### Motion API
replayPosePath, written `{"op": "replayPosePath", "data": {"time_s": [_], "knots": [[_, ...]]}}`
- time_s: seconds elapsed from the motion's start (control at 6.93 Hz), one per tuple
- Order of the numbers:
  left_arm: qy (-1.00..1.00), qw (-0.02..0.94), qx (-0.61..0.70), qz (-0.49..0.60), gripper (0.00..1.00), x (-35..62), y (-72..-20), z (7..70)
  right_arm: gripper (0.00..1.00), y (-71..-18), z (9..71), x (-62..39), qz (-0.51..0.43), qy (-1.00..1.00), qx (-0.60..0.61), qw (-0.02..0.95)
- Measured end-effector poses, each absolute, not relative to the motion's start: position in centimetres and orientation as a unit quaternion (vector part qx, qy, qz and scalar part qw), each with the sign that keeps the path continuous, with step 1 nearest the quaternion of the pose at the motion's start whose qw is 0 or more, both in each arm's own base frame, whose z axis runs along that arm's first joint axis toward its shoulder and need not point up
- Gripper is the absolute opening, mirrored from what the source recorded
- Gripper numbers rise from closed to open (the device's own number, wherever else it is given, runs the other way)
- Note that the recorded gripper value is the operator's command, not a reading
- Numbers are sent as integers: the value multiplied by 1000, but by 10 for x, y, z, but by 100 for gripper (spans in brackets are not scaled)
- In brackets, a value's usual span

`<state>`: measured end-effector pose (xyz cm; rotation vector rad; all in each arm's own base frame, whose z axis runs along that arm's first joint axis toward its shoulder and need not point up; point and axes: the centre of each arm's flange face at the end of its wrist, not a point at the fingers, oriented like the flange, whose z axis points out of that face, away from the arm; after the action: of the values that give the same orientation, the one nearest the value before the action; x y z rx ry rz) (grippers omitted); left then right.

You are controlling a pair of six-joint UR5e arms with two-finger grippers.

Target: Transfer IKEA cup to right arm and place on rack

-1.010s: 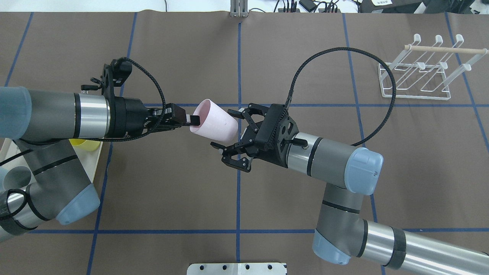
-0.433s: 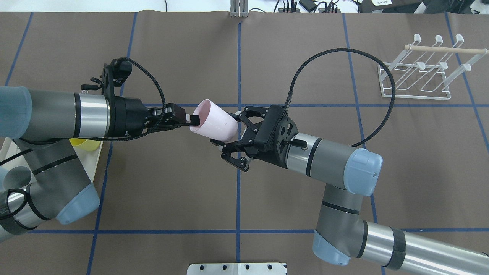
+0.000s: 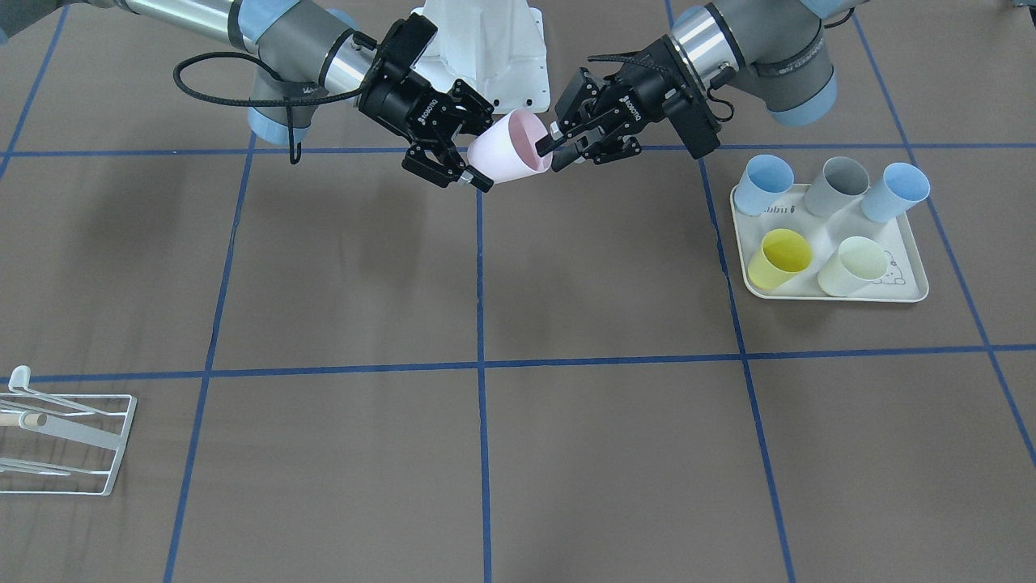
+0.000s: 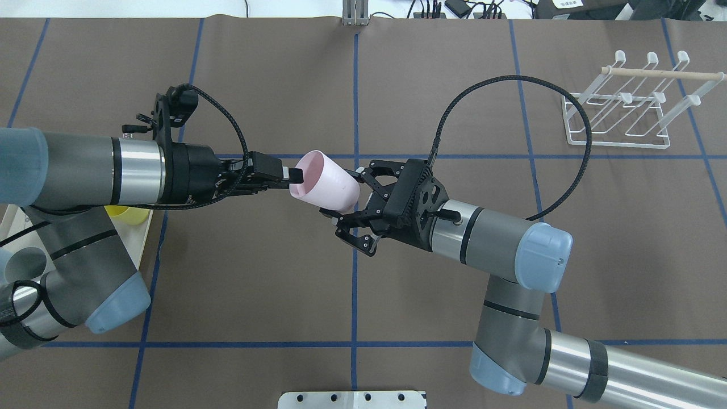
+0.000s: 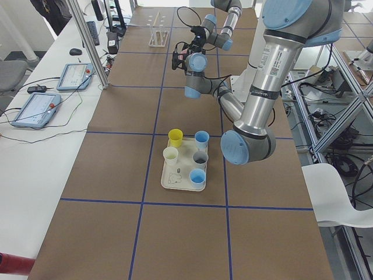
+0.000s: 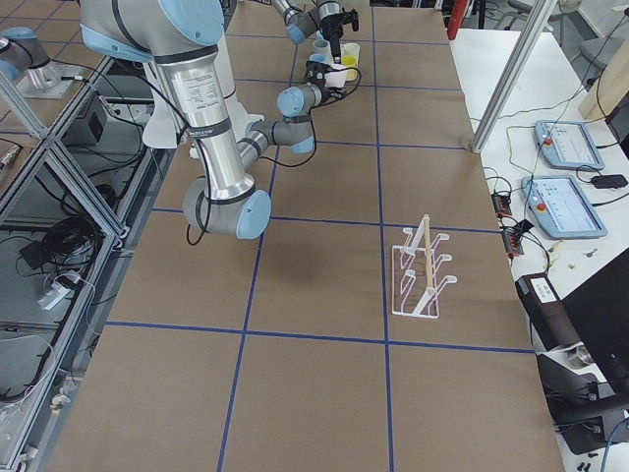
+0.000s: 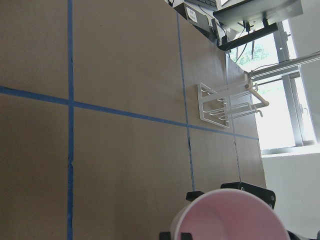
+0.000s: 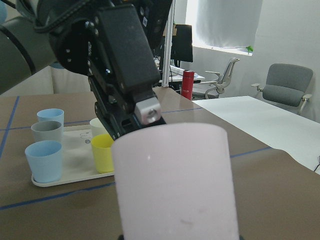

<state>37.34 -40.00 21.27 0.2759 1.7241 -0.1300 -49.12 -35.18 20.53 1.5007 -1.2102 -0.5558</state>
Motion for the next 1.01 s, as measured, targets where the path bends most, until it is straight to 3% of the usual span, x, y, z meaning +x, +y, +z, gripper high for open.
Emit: {"op": "replayPosePath", "data": {"time_s": [0.29, 0.58, 1.01], "knots": [[749, 645, 142, -60, 100, 358, -414, 213, 0, -353, 206, -490, -234, -507, 630, 540], [701, 690, 176, -49, 100, 321, -447, 233, 0, -358, 212, -482, -242, -489, 619, 565], [569, 777, 270, 14, 100, 225, -475, 327, 0, -402, 190, -423, -269, -376, 563, 685]]}}
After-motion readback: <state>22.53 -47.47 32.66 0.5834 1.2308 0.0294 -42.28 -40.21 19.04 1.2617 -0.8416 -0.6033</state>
